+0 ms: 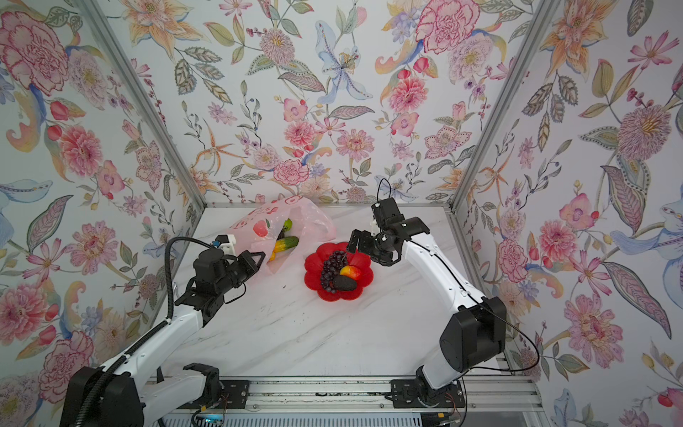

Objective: Place the fruits into the plastic bag
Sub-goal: 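Withdraw the right gripper from the bag back over the plate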

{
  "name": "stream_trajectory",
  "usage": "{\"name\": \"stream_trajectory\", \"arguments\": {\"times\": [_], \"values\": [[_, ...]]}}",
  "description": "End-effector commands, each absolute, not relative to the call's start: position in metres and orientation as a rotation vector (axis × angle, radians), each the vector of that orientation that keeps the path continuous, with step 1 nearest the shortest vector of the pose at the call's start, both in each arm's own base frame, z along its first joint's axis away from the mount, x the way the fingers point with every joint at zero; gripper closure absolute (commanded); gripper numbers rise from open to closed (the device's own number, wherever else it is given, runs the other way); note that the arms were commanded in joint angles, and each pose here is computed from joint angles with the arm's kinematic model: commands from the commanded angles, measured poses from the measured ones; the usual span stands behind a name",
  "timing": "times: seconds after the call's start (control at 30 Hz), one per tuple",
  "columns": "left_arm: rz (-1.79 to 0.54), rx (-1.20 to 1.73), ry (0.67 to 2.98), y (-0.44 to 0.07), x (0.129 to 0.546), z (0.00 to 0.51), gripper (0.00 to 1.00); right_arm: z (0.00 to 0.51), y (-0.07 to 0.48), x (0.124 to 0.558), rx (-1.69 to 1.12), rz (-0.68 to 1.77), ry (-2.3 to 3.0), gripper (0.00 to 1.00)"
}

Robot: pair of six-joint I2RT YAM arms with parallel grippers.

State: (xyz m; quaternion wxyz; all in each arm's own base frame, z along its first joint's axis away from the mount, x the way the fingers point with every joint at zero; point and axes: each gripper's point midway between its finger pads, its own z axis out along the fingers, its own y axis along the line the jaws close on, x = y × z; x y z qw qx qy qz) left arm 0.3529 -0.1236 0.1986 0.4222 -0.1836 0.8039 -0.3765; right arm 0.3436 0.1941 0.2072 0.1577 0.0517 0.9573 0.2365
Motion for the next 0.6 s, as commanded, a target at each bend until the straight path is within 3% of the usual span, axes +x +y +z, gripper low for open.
{"name": "stream_trajectory", "arguments": {"times": [0.0, 0.27, 0.57], "values": [[-0.92, -0.431, 2.013, -0.122, 0.361, 0.21, 1.0, 0.206, 0.196, 0.35, 0.084, 0.691, 2.759, 0.01], [-0.916, -0.454, 2.012, -0.121, 0.365, 0.205, 1.0, 0.19, 0.203, 0.361, 0.017, 0.671, 2.834, 0.01], [-0.939, -0.466, 1.987, -0.121, 0.361, 0.2, 1.0, 0.164, 0.199, 0.339, -0.031, 0.581, 2.964, 0.01]]}}
